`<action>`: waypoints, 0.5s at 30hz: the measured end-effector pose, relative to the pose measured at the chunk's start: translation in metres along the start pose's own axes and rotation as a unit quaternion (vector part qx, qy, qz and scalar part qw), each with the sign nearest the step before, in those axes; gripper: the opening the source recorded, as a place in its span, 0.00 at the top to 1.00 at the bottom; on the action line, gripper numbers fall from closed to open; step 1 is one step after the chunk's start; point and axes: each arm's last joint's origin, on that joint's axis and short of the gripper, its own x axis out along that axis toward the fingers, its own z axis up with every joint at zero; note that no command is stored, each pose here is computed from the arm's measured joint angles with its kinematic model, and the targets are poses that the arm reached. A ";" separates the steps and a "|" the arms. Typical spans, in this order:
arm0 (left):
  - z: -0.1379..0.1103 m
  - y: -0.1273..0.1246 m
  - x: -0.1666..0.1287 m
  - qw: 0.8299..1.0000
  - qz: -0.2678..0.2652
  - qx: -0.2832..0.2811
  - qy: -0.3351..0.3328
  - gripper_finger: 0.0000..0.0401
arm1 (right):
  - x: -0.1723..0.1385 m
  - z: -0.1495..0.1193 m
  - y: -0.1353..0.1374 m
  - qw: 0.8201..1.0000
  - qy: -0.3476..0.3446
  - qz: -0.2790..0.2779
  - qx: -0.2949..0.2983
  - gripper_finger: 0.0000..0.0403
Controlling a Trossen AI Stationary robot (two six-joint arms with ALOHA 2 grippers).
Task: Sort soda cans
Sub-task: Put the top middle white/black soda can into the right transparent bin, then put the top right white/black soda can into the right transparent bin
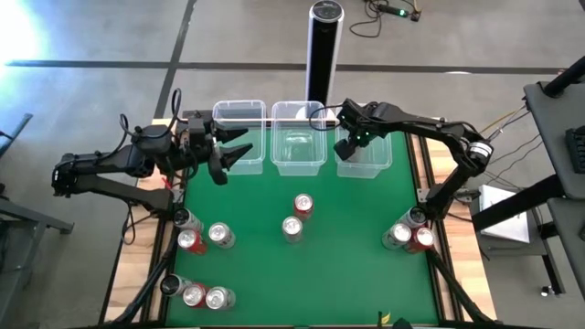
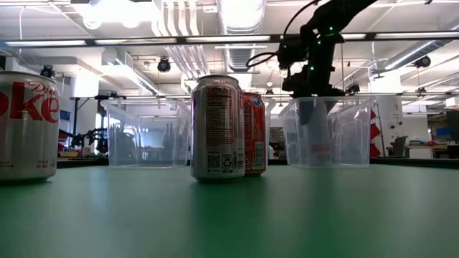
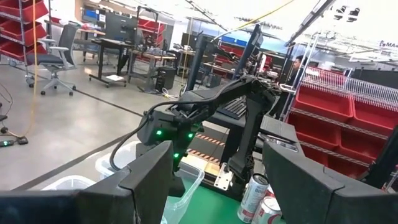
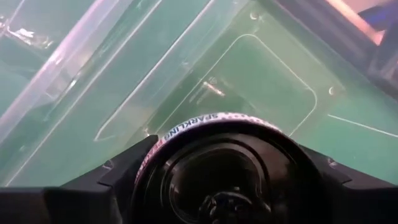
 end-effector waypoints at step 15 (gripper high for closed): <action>0.003 0.001 -0.005 1.000 -0.002 -0.003 -0.008 0.42 | -0.083 0.005 -0.005 0.997 -0.068 0.021 0.018 0.09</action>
